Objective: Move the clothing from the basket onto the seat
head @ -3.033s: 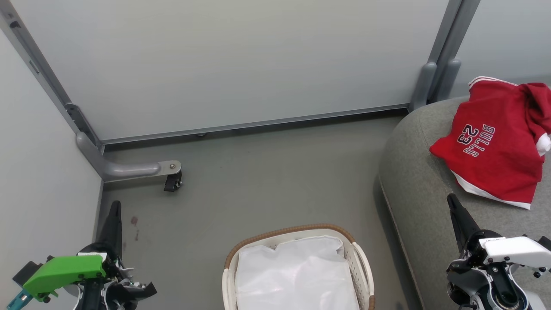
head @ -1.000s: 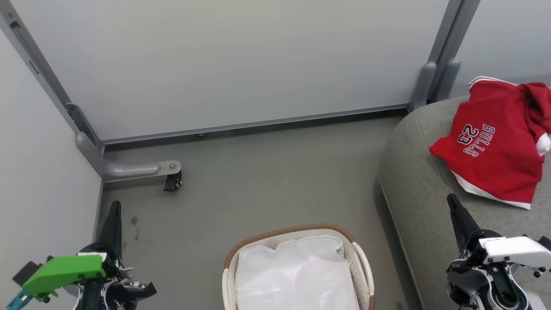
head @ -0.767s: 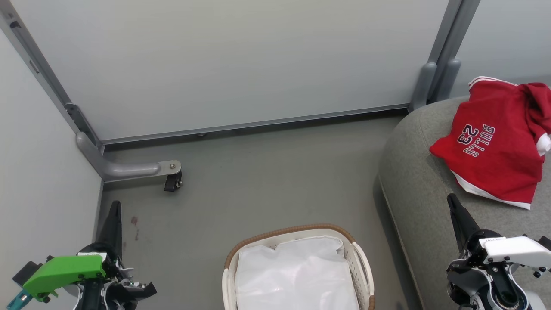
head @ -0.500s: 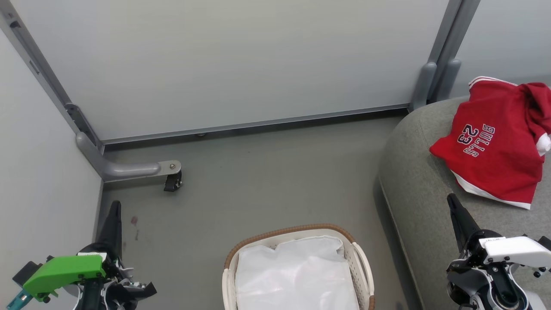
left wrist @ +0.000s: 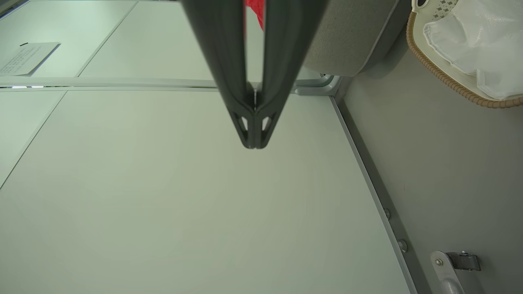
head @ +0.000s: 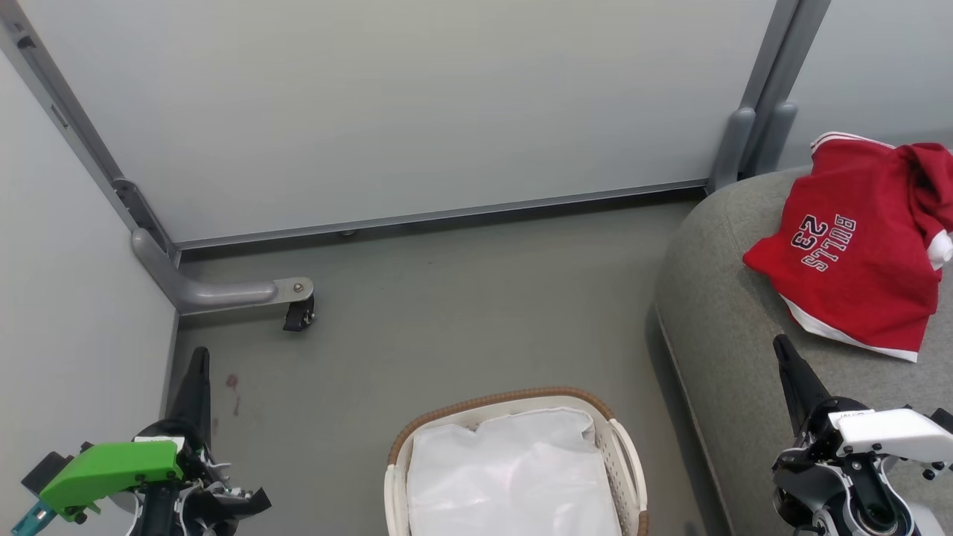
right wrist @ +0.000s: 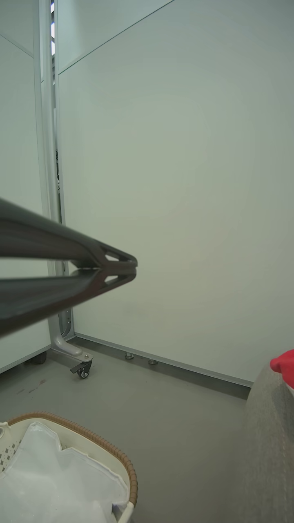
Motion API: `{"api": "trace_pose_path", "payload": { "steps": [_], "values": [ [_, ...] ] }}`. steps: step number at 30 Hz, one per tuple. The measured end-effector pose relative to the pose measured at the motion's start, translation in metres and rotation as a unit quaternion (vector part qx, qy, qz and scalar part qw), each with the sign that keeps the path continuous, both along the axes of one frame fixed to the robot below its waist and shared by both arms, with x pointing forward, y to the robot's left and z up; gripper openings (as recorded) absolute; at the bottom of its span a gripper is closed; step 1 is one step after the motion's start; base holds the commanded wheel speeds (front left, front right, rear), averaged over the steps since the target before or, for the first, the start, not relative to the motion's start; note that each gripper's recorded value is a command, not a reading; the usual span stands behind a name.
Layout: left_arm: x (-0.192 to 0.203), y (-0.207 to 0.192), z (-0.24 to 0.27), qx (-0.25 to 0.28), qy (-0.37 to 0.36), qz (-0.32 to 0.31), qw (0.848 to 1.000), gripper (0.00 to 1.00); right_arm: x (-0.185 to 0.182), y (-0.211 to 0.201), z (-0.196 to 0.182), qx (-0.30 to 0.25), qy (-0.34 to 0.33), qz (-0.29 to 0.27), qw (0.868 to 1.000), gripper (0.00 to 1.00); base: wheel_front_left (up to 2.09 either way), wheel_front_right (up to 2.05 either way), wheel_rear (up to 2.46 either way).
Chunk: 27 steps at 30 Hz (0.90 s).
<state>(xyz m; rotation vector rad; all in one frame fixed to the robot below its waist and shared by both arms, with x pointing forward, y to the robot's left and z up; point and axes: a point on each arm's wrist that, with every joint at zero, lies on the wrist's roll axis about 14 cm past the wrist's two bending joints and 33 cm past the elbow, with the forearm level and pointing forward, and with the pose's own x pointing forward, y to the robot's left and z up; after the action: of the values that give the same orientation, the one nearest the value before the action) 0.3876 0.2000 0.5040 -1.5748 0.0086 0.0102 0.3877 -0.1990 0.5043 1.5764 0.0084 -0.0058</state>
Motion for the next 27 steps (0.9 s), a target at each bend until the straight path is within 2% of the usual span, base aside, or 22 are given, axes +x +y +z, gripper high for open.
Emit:
{"api": "trace_pose_path", "payload": {
  "steps": [27],
  "values": [
    [0.0000, 0.0000, 0.0000, 0.000, 0.000, 0.000, 1.000, 0.00, 0.0000, 0.0000, 0.0000, 0.000, 0.000, 0.000, 1.000, 0.00, 0.00, 0.00, 0.00]
  ]
}}
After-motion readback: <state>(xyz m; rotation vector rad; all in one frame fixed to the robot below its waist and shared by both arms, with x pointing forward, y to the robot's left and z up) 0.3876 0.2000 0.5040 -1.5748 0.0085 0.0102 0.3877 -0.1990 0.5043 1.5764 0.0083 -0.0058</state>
